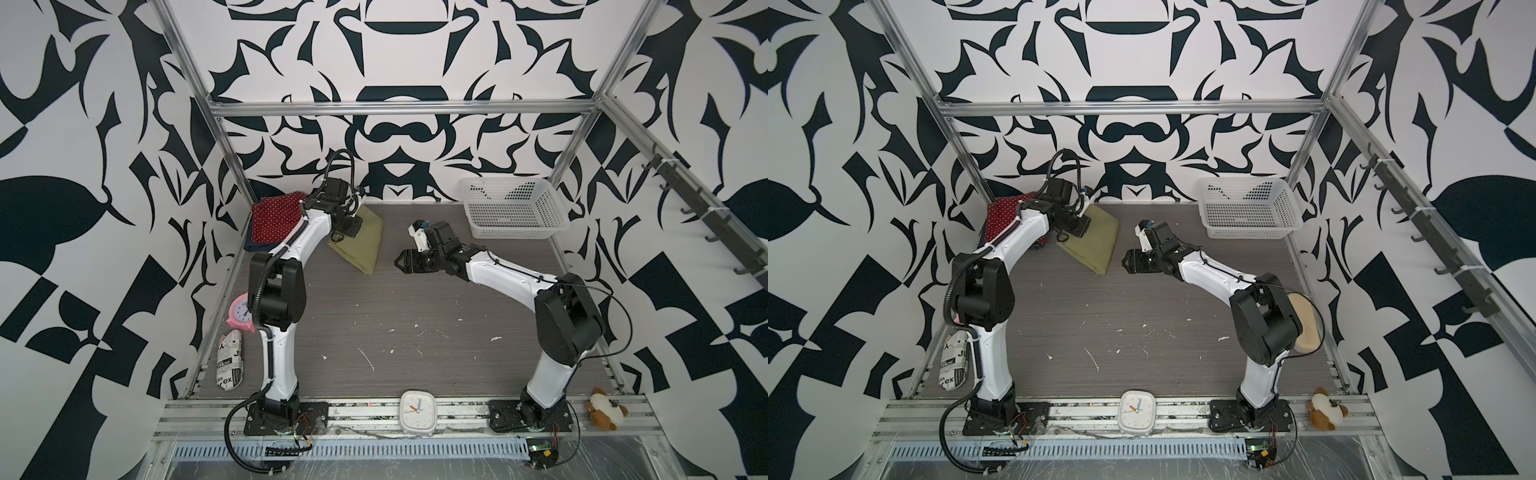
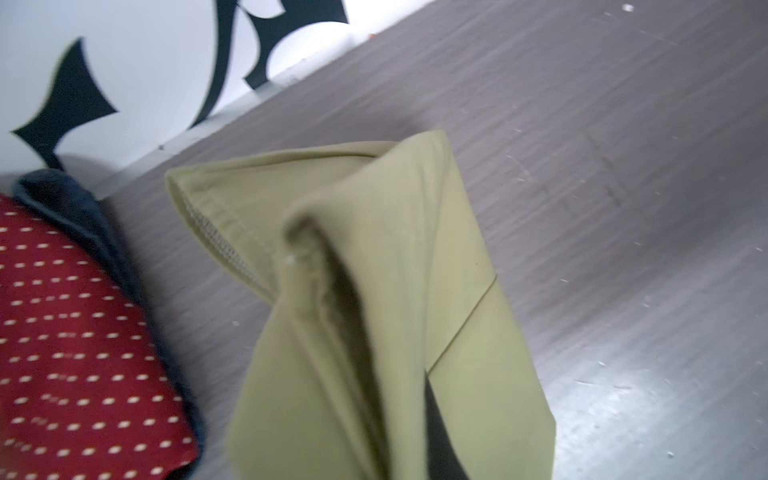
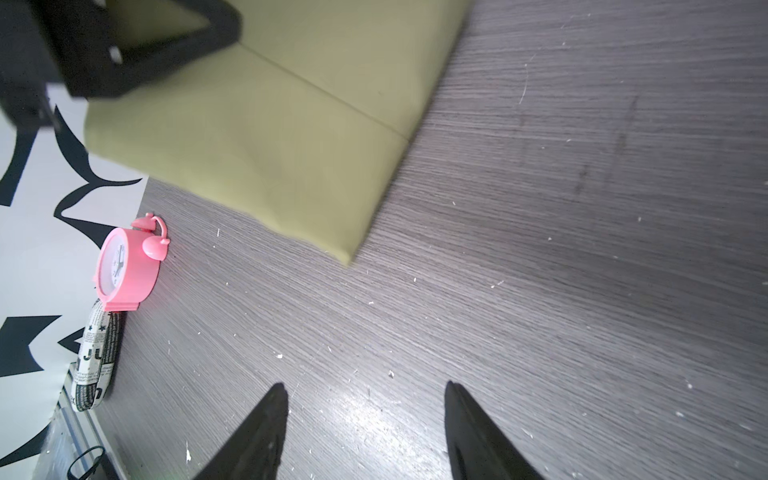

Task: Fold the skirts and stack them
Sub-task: 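Lift the folded olive skirt with the left gripper while the right gripper releases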

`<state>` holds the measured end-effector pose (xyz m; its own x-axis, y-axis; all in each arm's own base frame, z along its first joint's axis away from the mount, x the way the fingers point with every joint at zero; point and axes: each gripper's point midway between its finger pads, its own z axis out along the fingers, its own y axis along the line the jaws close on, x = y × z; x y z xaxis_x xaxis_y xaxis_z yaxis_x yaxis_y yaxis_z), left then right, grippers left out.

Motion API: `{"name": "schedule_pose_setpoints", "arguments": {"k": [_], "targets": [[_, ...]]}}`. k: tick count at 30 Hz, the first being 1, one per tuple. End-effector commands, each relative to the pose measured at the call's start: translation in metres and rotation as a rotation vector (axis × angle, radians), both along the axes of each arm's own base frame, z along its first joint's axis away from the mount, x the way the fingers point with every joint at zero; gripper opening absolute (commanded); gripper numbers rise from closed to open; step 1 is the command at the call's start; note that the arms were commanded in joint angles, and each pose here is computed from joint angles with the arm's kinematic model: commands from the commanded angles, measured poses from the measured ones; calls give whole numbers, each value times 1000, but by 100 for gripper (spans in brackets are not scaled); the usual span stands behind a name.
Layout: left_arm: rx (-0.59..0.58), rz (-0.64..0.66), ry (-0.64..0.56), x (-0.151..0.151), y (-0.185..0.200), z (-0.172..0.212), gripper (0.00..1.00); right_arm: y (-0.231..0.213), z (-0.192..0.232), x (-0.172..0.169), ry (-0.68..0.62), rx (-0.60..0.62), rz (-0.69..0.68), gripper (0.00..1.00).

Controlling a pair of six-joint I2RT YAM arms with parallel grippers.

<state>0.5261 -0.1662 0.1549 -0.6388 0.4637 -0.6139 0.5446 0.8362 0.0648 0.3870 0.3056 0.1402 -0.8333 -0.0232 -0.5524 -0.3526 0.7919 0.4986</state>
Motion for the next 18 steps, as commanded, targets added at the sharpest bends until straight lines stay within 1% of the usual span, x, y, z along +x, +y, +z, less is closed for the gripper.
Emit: {"name": "schedule_pose_setpoints", "arguments": {"k": [1,3,5,7,9,13,18], "targets": [[-30,-34,73,-7,-3,-9,0,-1,18,1,-41,26,0,64],[-63,3,102,-8,-6,-17,0,-2,15,0,-35,22,0,64],[-65,37,110,-9,-3,-20,0,-2,14,-1,-31,16,4,64],[-59,37,78,-9,-1,-17,0,-3,13,-2,-26,7,6,64],[-28,25,41,-6,3,-13,0,-3,14,-4,-24,7,10,64],[18,28,0,3,13,6,0,-5,17,-4,-32,6,3,63],[13,46,-73,15,27,37,0,-5,16,-4,-23,11,-4,63]]}}
